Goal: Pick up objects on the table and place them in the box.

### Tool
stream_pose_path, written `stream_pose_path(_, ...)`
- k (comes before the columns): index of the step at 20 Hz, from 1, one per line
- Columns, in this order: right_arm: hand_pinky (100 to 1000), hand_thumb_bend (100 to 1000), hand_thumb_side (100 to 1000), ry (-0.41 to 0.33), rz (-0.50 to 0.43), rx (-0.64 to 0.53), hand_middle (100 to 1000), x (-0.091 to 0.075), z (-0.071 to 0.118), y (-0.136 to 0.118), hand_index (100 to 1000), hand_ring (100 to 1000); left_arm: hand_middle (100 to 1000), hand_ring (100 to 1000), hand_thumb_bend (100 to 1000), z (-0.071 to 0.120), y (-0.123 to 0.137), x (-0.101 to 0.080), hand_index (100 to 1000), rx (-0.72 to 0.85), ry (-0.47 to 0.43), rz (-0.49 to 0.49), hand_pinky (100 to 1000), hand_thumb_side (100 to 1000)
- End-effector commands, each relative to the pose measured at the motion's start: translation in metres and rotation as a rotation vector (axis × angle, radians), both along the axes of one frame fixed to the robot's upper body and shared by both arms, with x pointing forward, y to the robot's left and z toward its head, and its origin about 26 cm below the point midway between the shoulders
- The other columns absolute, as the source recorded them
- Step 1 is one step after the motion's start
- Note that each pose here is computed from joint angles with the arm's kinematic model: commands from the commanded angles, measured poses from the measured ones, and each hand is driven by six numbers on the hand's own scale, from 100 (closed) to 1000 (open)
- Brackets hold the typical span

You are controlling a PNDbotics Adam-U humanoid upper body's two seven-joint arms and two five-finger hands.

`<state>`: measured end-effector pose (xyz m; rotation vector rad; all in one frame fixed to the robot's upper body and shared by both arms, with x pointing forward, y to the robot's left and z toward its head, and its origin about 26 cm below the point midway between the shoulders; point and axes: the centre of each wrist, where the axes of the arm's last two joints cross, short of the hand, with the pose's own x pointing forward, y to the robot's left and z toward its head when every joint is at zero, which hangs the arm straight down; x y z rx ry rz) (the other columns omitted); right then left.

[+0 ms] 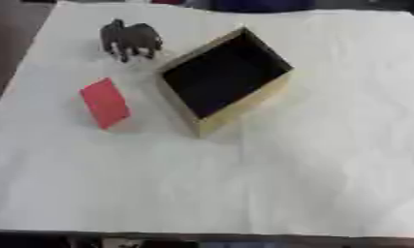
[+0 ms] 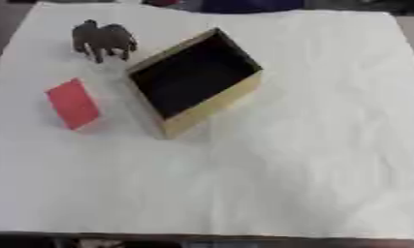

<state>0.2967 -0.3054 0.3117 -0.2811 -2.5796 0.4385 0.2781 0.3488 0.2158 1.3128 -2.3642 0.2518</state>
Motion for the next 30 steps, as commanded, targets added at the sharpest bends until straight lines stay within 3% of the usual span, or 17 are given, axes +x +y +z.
stream_pose_path(1,906,100,1000,-0.022,0.000,-0.014,753,-0.004,0.008,0.000,916,857,607,631,391,0.007,0.002,-0.002,751,0.020,-0.009,0.006,465,1000)
stream_pose_path(24,910,100,1000,-0.004,0.039,0.013,745,-0.002,0.004,0.004,919,851,604,627,389,0.010,-0.001,-0.001,751,0.032,0.037,0.000,454,1000)
stream_pose_path(30,911,100,1000,-0.003,0.052,0.015,744,-0.001,0.005,0.006,920,851,620,635,419,0.028,-0.005,0.003,767,0.111,0.126,0.031,448,1000)
